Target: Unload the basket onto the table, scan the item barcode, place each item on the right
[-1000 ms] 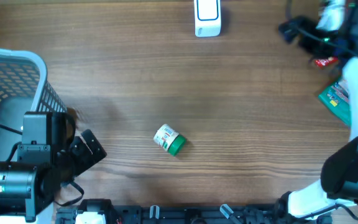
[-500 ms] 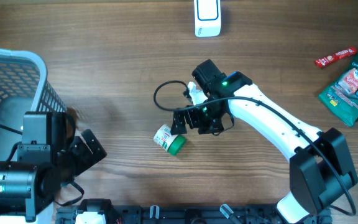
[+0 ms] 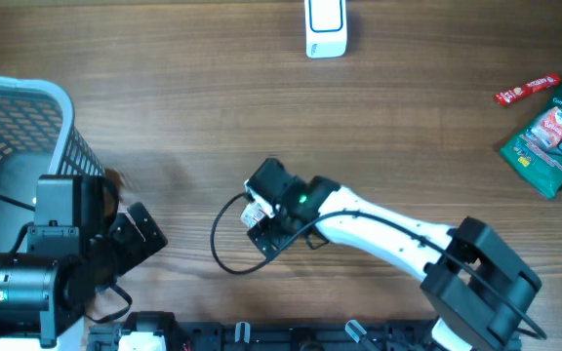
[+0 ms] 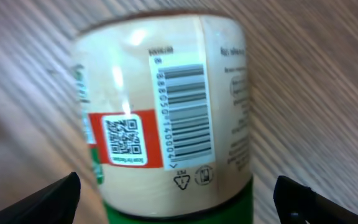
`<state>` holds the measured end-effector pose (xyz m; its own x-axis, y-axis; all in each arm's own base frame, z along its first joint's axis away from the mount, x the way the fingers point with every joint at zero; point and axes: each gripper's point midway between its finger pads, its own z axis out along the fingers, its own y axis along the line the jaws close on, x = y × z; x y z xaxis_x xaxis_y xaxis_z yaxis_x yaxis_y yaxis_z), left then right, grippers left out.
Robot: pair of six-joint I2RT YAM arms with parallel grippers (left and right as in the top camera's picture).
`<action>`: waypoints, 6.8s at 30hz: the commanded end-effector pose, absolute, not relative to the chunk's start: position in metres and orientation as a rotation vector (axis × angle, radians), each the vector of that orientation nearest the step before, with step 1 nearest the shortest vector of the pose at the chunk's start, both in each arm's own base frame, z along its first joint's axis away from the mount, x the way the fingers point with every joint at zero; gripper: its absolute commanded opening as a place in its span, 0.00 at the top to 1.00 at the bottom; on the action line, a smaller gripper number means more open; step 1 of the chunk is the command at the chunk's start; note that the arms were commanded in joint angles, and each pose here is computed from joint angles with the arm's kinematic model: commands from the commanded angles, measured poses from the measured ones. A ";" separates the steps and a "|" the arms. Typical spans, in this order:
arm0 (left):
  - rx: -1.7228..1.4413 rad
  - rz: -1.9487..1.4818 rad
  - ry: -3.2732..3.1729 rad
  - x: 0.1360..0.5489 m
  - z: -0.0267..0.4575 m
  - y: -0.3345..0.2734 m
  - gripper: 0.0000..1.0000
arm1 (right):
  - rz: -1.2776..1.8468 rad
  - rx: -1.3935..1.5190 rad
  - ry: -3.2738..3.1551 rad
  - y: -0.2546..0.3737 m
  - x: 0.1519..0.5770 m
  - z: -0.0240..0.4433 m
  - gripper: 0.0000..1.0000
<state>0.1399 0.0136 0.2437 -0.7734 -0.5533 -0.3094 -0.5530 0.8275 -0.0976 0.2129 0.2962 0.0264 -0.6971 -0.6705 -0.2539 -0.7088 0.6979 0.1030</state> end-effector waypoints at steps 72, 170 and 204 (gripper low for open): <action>-0.845 -0.013 2.679 0.140 0.245 0.012 0.00 | 0.158 -0.492 2.603 0.185 0.252 0.129 0.00; -0.845 -0.013 2.678 0.140 0.245 0.012 0.00 | 0.051 0.071 2.259 0.170 0.362 0.280 0.59; -0.845 -0.013 2.678 0.140 0.245 0.012 0.00 | 0.437 0.343 2.184 0.149 0.305 0.246 0.00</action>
<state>0.1399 0.0135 0.2437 -0.7734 -0.5533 -0.3092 -0.5529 0.8275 -0.0979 0.3098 0.1633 0.2338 -0.4856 0.1526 -0.8608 -0.0583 0.9768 0.2060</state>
